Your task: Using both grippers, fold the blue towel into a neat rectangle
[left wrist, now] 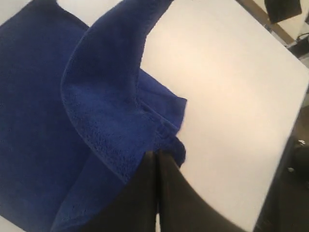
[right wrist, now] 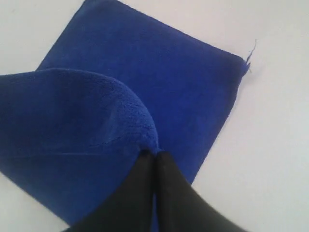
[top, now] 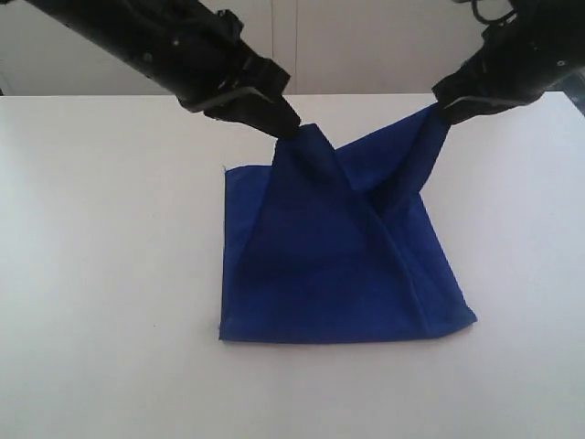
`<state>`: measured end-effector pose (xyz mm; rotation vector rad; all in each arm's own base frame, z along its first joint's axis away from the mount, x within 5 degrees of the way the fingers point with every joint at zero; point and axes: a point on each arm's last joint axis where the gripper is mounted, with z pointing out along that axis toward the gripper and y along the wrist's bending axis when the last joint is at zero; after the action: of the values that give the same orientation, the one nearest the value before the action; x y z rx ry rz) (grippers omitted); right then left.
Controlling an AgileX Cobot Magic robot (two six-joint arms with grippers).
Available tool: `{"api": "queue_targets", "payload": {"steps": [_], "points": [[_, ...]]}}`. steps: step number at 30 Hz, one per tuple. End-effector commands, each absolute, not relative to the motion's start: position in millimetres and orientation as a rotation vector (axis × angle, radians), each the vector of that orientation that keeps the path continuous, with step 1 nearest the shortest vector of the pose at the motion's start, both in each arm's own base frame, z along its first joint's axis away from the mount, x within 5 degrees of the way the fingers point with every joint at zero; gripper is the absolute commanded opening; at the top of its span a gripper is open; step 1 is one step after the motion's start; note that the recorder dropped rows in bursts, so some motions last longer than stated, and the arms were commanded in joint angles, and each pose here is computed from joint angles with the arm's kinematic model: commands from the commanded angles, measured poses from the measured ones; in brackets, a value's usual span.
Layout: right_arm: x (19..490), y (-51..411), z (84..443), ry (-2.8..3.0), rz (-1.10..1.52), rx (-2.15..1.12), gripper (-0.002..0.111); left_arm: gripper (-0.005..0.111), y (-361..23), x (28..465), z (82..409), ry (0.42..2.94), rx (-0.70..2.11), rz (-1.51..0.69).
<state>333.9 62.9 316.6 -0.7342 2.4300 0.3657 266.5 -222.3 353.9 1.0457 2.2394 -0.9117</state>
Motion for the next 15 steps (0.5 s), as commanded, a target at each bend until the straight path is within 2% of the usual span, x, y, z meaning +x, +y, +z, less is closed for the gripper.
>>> {"api": "queue_targets", "payload": {"steps": [1, 8, 15], "points": [[288, 59, 357, 2.411, 0.368, -0.848, 0.0, 0.0, -209, 230, 384, 2.242, 1.132, -1.03], [226, 55, 401, 2.313, 0.343, -0.894, 0.0, 0.0, -192, 185, 419, 2.15, 1.183, -1.184], [172, 51, 415, 2.229, 0.309, -0.859, 0.0, 0.0, -181, 157, 397, 2.178, 1.142, -1.335]]}}
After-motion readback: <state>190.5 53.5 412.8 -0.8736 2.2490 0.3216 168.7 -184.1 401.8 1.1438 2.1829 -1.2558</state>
